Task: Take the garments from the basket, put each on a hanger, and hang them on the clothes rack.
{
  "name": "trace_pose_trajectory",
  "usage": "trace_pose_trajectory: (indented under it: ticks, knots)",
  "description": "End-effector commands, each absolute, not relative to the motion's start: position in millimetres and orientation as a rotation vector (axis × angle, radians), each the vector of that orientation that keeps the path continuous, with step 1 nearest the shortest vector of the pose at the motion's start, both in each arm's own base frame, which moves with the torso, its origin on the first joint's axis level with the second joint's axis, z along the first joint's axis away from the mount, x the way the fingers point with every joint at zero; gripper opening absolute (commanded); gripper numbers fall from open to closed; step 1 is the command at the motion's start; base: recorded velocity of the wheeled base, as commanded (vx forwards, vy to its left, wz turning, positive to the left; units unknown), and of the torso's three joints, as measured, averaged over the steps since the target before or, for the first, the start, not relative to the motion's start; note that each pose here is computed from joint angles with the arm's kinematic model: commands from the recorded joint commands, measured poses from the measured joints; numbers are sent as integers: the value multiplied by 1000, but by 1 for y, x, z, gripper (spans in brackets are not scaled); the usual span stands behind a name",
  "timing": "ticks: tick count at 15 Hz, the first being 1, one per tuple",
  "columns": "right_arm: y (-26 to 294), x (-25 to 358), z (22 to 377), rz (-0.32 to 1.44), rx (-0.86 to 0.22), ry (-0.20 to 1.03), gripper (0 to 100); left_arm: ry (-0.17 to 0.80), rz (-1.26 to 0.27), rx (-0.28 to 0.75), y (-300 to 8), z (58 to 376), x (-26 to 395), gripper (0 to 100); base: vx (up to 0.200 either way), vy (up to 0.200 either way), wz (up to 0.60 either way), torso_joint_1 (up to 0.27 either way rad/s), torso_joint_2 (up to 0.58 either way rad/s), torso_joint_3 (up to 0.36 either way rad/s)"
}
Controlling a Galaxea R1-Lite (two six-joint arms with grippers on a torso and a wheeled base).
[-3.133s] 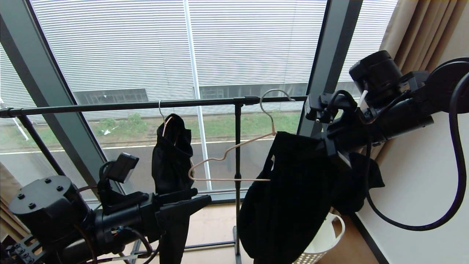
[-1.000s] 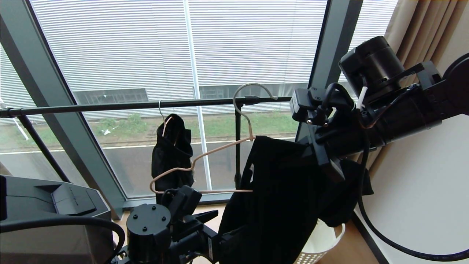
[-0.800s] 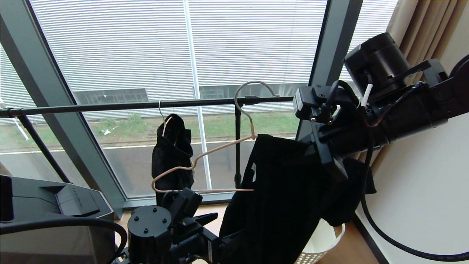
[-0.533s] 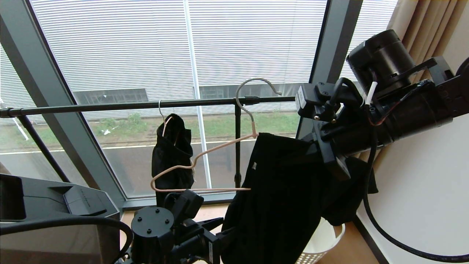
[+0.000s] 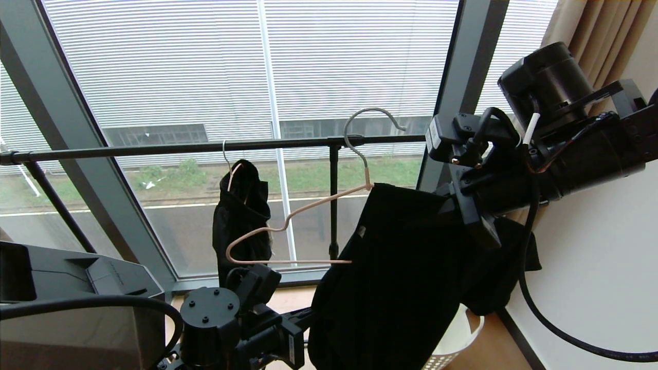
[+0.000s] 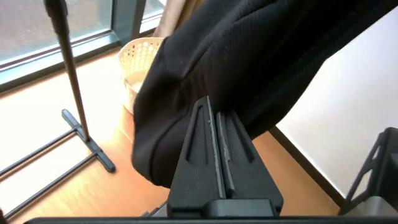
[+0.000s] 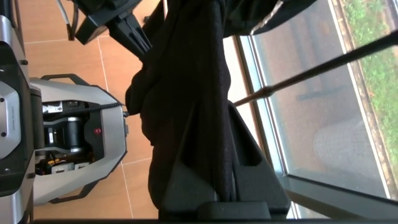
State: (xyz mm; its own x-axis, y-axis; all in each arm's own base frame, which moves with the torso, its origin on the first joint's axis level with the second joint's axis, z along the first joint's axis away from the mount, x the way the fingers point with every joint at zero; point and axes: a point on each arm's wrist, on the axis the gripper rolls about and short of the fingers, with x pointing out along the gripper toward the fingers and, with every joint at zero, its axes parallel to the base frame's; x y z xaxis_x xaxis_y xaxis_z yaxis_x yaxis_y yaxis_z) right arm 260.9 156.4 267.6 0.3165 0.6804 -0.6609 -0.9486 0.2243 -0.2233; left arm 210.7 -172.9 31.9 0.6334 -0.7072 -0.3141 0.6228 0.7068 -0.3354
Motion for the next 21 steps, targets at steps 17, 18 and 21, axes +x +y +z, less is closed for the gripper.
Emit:
trace_pose_trajectory:
  ticks: [17,18,21]
  knots:
    - [110,242,246,1108,-632,600,0,352,-653,-227,-146,46,237,0,0,0,0,0,0,0]
    - [108,240,245,1106,-630,605,0,348,-651,-228,-145,47,238,0,0,0,0,0,0,0]
    - [102,228,240,1106,-624,630,0,322,-640,-235,-142,53,241,0,0,0,0,0,0,0]
